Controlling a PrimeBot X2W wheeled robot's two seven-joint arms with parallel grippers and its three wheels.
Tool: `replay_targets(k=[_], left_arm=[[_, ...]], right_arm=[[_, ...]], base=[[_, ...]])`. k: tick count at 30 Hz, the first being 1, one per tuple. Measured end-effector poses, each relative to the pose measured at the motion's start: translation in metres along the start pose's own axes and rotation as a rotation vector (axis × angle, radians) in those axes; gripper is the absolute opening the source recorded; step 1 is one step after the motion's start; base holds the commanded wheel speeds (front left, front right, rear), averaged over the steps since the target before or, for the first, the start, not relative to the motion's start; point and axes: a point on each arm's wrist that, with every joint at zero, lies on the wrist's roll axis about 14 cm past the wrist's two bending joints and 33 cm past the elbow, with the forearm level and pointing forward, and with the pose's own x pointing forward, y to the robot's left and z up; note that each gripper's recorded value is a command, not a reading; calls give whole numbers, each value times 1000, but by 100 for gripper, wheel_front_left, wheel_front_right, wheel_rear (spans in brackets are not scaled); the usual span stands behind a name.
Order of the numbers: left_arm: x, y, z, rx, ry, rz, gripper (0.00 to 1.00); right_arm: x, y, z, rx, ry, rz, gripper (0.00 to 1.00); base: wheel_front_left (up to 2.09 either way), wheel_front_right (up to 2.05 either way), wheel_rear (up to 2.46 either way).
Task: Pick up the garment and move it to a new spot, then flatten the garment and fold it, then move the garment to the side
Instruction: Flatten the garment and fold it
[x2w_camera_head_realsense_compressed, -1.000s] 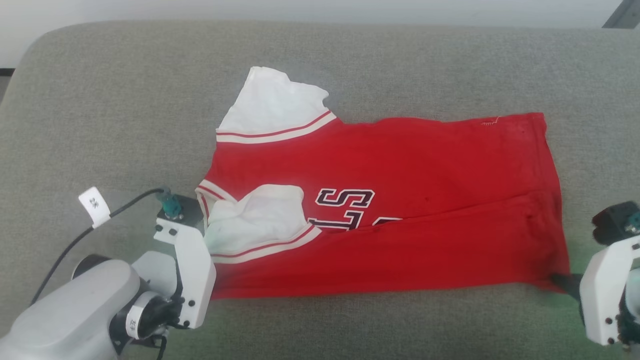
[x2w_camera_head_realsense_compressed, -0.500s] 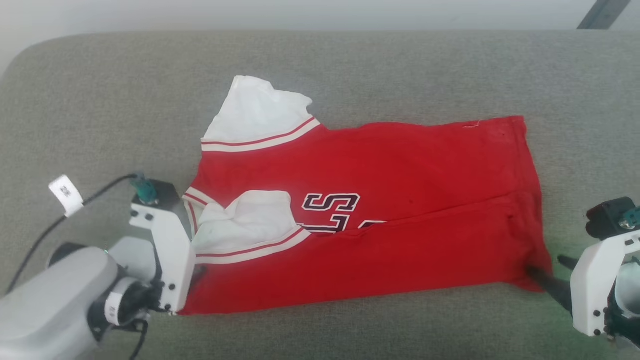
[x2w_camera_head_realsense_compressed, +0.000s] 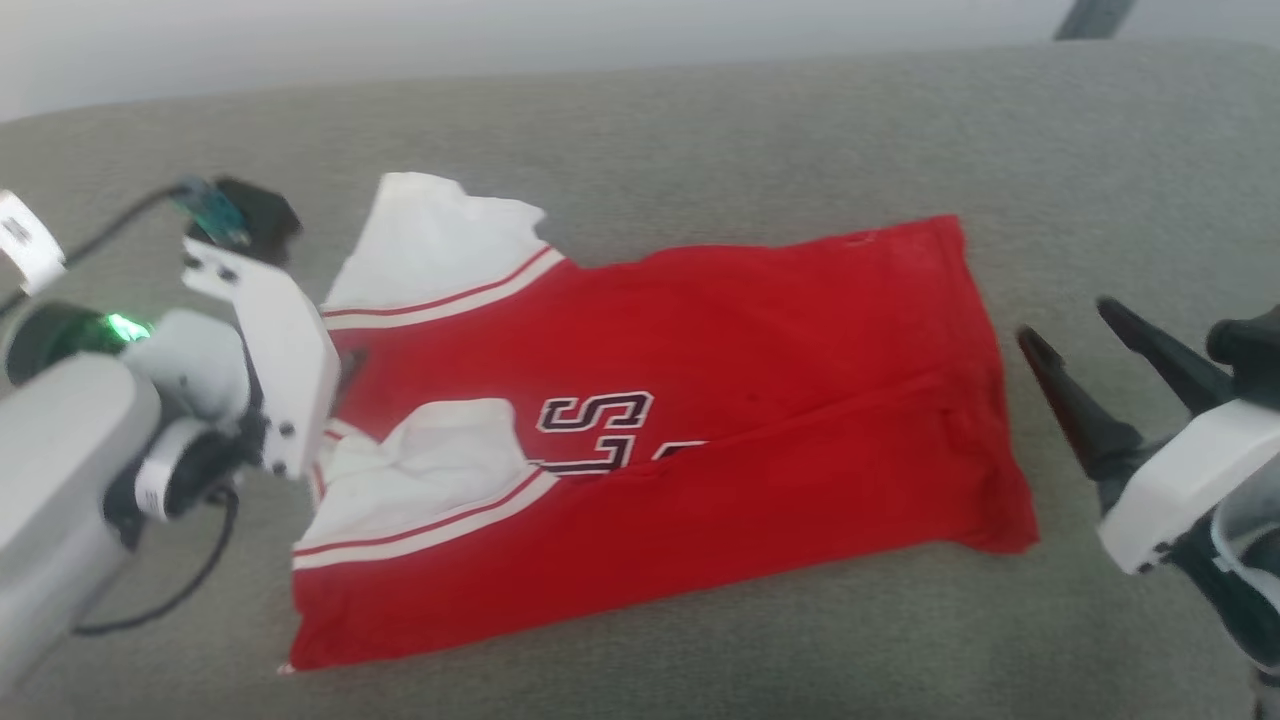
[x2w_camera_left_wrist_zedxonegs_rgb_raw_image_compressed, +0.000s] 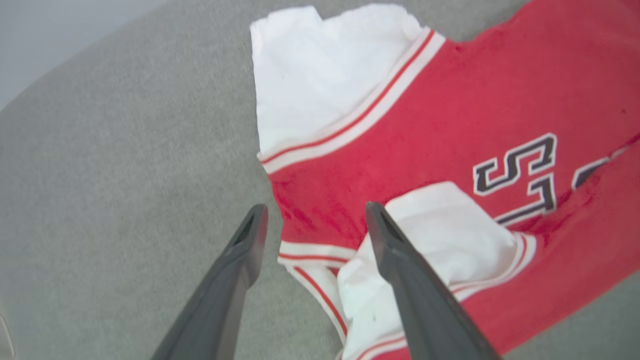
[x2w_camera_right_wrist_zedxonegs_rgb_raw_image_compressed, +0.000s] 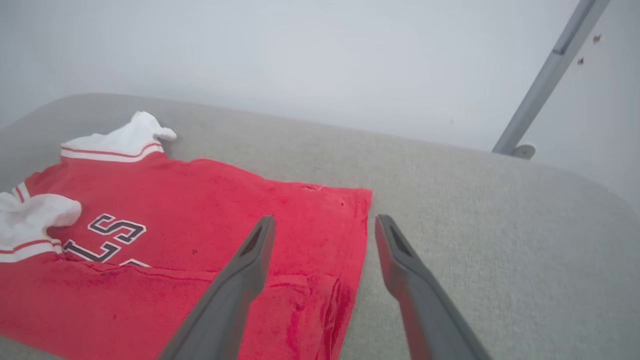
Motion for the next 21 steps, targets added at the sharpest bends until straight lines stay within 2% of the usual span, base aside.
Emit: replay_targets(k=[10,14,21], left_arm=[[53,6,68,71,-117,-3,100],[79,11,87,84,-137,7,100],[132,22,71,43,6,19,100]], right_arm=[[-13,-24,39,-60,-370,-145,100],[-14,-27,29,-46,-393,-177,100],[-14,-41,0,-16,-335,-228,100]], base=[[0,0,0],[0,0,0],[0,0,0]])
